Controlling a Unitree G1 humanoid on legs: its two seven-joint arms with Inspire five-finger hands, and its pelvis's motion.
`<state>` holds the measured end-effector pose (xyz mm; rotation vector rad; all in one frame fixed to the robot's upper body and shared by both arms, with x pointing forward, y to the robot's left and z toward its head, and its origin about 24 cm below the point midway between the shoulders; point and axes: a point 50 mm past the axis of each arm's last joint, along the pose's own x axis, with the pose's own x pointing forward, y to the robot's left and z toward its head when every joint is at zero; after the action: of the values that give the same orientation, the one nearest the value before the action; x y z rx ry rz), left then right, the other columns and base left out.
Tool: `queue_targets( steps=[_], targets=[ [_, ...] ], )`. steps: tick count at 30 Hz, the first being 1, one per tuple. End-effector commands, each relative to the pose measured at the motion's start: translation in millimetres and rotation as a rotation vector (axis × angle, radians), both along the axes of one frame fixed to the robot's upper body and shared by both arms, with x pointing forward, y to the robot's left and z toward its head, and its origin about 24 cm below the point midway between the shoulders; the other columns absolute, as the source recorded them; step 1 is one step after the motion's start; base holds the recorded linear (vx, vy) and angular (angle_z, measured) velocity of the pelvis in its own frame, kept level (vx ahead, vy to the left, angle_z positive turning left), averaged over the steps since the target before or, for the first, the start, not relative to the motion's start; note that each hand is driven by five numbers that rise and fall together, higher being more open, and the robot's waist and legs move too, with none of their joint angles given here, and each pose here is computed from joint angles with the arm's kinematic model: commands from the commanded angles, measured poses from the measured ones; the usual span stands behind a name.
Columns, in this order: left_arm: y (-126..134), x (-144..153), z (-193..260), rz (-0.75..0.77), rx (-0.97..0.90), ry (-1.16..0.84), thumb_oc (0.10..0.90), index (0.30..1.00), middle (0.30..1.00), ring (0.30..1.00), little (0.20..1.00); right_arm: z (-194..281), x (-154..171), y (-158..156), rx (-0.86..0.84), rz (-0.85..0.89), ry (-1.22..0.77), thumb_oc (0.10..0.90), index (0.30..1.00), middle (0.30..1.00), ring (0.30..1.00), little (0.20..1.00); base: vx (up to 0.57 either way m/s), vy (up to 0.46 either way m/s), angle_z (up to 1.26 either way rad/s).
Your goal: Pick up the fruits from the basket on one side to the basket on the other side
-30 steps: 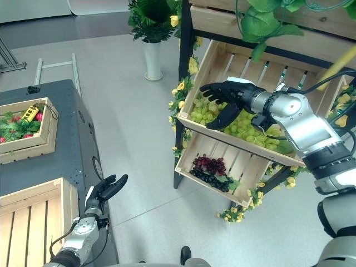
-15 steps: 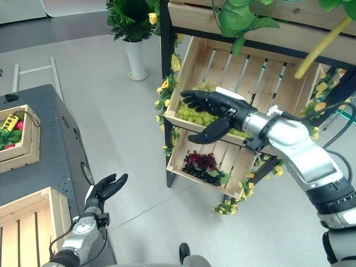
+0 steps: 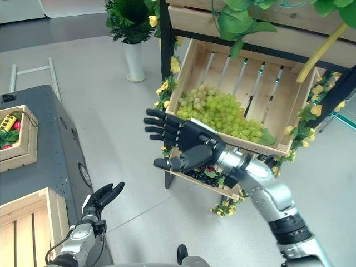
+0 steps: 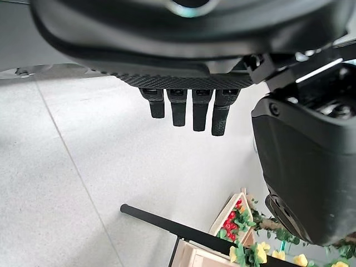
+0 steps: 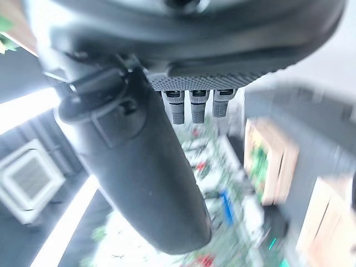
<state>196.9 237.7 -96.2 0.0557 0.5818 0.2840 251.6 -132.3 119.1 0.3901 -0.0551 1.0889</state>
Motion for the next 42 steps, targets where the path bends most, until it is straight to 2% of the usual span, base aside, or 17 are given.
queue_targets(
  steps=[1, 3, 11, 14, 17, 20, 22, 26, 27, 29, 31, 34, 42],
  targets=[
    [-4.7, 28.7, 22.6, -0.023, 0.040, -0.186, 0.800, 0.900, 0.900, 0.900, 0.900, -0.4, -7.2, 18.0, 0.182, 0.168, -0.004, 0.800, 0.900, 0.900, 0.900, 0.900, 0.00, -0.040, 0.01],
    [-9.0, 22.6, 16.2, -0.013, 0.042, -0.156, 0.800, 0.900, 0.900, 0.900, 0.900, -24.6, -15.6, 27.6, 0.151, 0.203, 0.070, 0.800, 0.900, 0.900, 0.900, 0.900, 0.00, -0.060, 0.03],
    [-12.4, -6.5, -8.2, -0.005, 0.076, -0.013, 0.800, 0.900, 0.900, 0.900, 0.900, -104.7, -34.0, 40.1, 0.048, 0.133, 0.390, 0.800, 0.900, 0.900, 0.900, 0.900, -0.01, -0.087, 0.10],
    [-13.6, -19.9, -18.0, -0.041, 0.084, 0.064, 0.800, 0.900, 0.900, 0.900, 0.900, -143.7, -46.0, 38.3, -0.037, 0.032, 0.539, 0.800, 0.900, 0.900, 0.900, 0.900, -0.01, -0.088, 0.09],
    [-11.0, -35.3, -29.2, -0.003, 0.074, 0.157, 0.800, 0.900, 0.900, 0.900, 0.900, -177.8, -54.8, 31.9, -0.102, -0.104, 0.658, 0.800, 0.900, 0.900, 0.900, 0.900, 0.00, -0.096, 0.18],
    [-11.4, -47.2, -37.1, -0.033, 0.103, 0.234, 0.800, 0.900, 0.900, 0.900, 0.900, -196.7, -59.5, 25.6, -0.161, -0.210, 0.720, 0.800, 0.900, 0.900, 0.900, 0.900, 0.00, -0.091, 0.15],
    [-14.1, -62.0, -46.6, -0.092, 0.145, 0.340, 0.800, 0.900, 0.900, 0.900, 0.900, -215.1, -66.2, 16.4, -0.255, -0.304, 0.765, 0.800, 0.900, 0.900, 0.900, 0.900, -0.01, -0.153, 0.18],
    [-18.6, -92.1, -62.4, -0.241, 0.227, 0.566, 0.800, 0.900, 0.900, 0.900, 0.900, -238.0, -77.9, -1.0, -0.434, -0.364, 0.812, 0.800, 0.900, 0.900, 0.900, 0.900, -0.03, -0.159, 0.13],
    [-18.8, -92.5, -62.6, -0.243, 0.228, 0.569, 0.800, 0.900, 0.900, 0.900, 0.900, -238.6, -78.3, -1.2, -0.445, -0.363, 0.812, 0.800, 0.900, 0.900, 0.900, 0.900, -0.07, -0.117, 0.16],
    [-23.1, -93.6, -64.2, -0.237, 0.229, 0.591, 0.800, 0.900, 0.900, 0.900, 0.900, -249.0, -86.6, -15.4, -0.604, -0.391, 0.808, 0.800, 0.900, 0.900, 0.900, 0.900, -0.10, -0.070, 0.25],
    [-28.0, -88.4, -63.7, -0.270, 0.252, 0.582, 0.800, 0.900, 0.900, 0.900, 0.900, -252.3, -88.1, -25.7, -0.673, -0.421, 0.792, 0.800, 0.900, 0.900, 0.900, 0.900, -0.15, -0.037, 0.28],
    [-48.6, -71.8, -61.7, -0.495, 0.317, 0.526, 0.800, 0.900, 0.900, 0.900, 0.900, -257.3, -87.8, -53.1, -0.793, -0.540, 0.837, 0.800, 0.900, 0.900, 0.900, 0.900, -0.20, -0.014, 0.90],
    [-58.2, -59.7, -57.1, -0.622, 0.201, 0.464, 0.800, 0.900, 0.900, 0.900, 0.900, -268.9, -109.7, -83.7, -1.055, -0.757, 0.917, 0.800, 0.900, 0.900, 0.900, 0.900, -0.13, 0.080, 0.72]
  ],
)
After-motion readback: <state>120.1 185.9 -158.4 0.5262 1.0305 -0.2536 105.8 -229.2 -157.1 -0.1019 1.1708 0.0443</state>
